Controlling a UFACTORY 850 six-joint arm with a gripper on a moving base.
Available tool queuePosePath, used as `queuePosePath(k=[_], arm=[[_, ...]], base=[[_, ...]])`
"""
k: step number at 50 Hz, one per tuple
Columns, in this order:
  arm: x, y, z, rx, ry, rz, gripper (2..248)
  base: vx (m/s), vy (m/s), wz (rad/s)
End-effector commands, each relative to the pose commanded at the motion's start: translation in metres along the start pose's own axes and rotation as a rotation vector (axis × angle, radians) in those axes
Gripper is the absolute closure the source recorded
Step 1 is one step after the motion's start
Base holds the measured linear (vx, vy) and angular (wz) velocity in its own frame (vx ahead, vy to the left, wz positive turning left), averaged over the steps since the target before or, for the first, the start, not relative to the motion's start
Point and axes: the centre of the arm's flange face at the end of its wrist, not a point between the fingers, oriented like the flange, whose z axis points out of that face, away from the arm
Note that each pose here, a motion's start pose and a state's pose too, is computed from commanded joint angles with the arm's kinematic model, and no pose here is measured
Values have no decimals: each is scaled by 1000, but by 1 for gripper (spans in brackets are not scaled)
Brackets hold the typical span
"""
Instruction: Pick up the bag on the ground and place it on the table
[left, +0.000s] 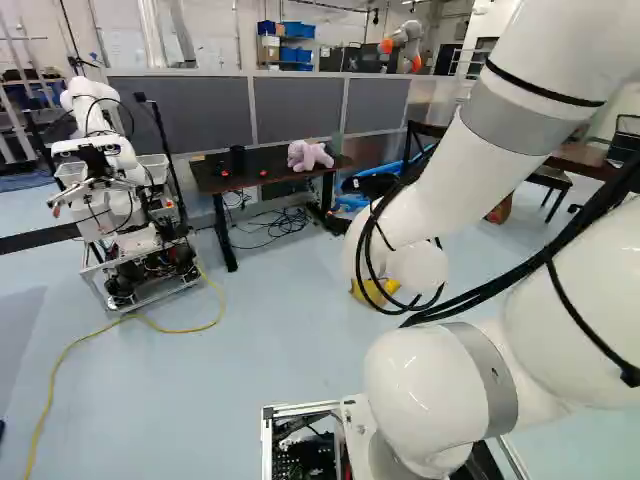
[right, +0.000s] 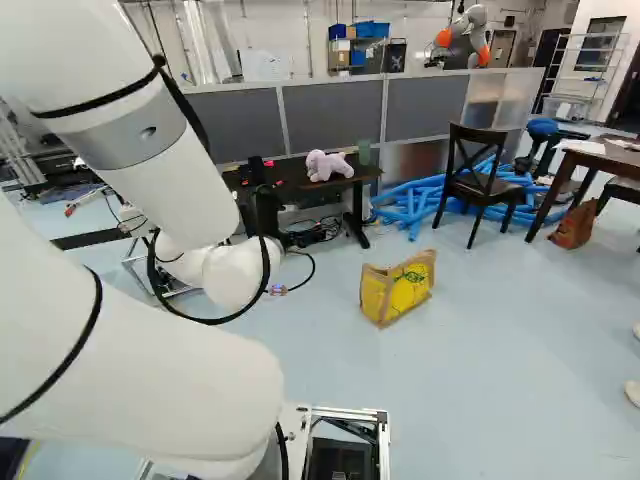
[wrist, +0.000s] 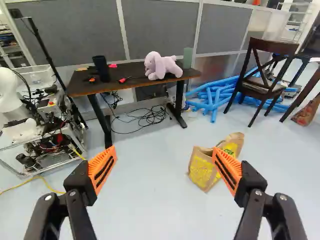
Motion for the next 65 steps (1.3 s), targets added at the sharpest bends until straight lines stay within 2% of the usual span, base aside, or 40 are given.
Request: queuePosePath(k=[65], arm=[[0,0,0,0,0,0,3]], base=[[137,-103,-195]])
